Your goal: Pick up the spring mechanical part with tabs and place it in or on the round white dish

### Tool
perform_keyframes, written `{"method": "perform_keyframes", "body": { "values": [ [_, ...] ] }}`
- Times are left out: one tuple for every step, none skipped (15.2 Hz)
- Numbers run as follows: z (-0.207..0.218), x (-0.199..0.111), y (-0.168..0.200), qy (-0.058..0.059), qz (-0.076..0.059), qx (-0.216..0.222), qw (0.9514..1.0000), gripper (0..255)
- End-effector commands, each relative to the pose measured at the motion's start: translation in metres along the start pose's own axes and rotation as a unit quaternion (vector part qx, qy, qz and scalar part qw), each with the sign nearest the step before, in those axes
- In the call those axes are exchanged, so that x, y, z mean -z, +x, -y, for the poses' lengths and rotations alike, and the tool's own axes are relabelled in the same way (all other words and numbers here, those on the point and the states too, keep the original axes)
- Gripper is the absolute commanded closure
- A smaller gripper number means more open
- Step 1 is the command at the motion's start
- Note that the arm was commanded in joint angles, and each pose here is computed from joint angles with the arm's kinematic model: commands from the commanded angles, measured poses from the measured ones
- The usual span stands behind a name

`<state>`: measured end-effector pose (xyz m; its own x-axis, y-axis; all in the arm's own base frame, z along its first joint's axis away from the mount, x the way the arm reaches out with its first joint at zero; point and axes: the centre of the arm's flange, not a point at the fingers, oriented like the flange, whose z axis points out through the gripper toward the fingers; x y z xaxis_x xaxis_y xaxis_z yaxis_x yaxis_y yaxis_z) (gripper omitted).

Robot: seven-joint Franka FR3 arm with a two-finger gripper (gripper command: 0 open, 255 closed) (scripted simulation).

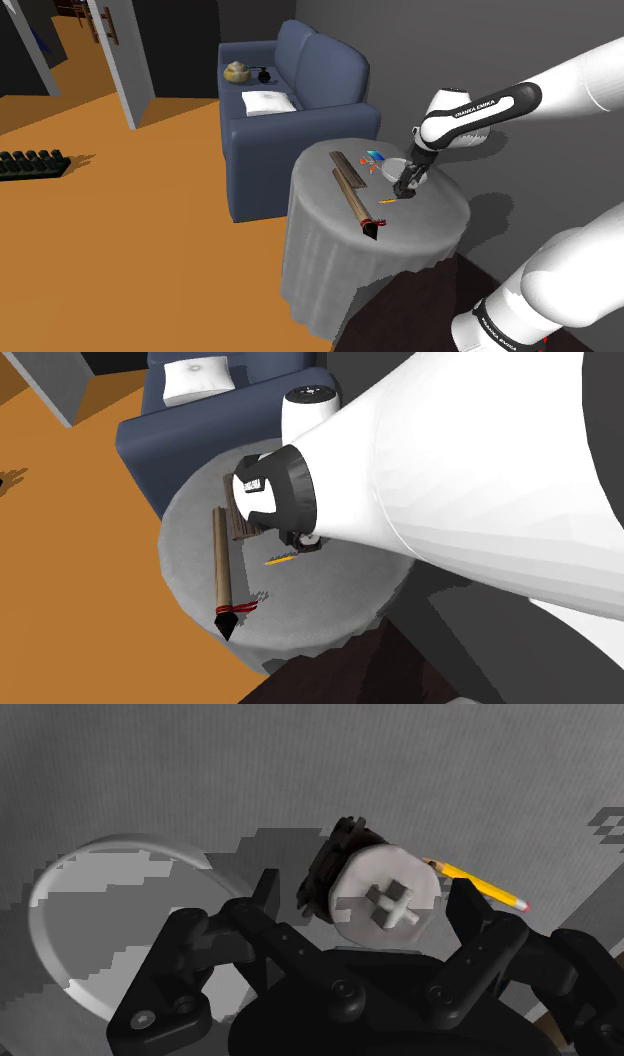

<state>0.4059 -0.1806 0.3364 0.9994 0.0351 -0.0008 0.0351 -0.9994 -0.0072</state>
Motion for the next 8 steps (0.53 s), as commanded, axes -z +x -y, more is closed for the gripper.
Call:
{"method": "perform_keyframes", "body": {
  "values": [
    [0.0002, -0.0020, -0.0004, 0.000, 0.000, 0.000, 1.0000, 0],
    [0.0002, -0.0020, -0.0004, 0.000, 0.000, 0.000, 1.0000, 0],
    [0.0002, -0.0020, -0.0004, 0.000, 0.000, 0.000, 1.0000, 0],
    [0.0002, -0.0020, -0.0004, 0.000, 0.000, 0.000, 1.0000, 0],
    [0.0002, -0.0020, -0.0004, 0.000, 0.000, 0.000, 1.0000, 0],
    [0.0002, -0.0020, -0.0004, 0.000, 0.000, 0.000, 1.0000, 0],
    [0.0002, -0.0020, -0.0004, 0.000, 0.000, 0.000, 1.0000, 255],
    [0.0002, -0.0020, -0.0004, 0.000, 0.000, 0.000, 1.0000, 255]
  ]
}}
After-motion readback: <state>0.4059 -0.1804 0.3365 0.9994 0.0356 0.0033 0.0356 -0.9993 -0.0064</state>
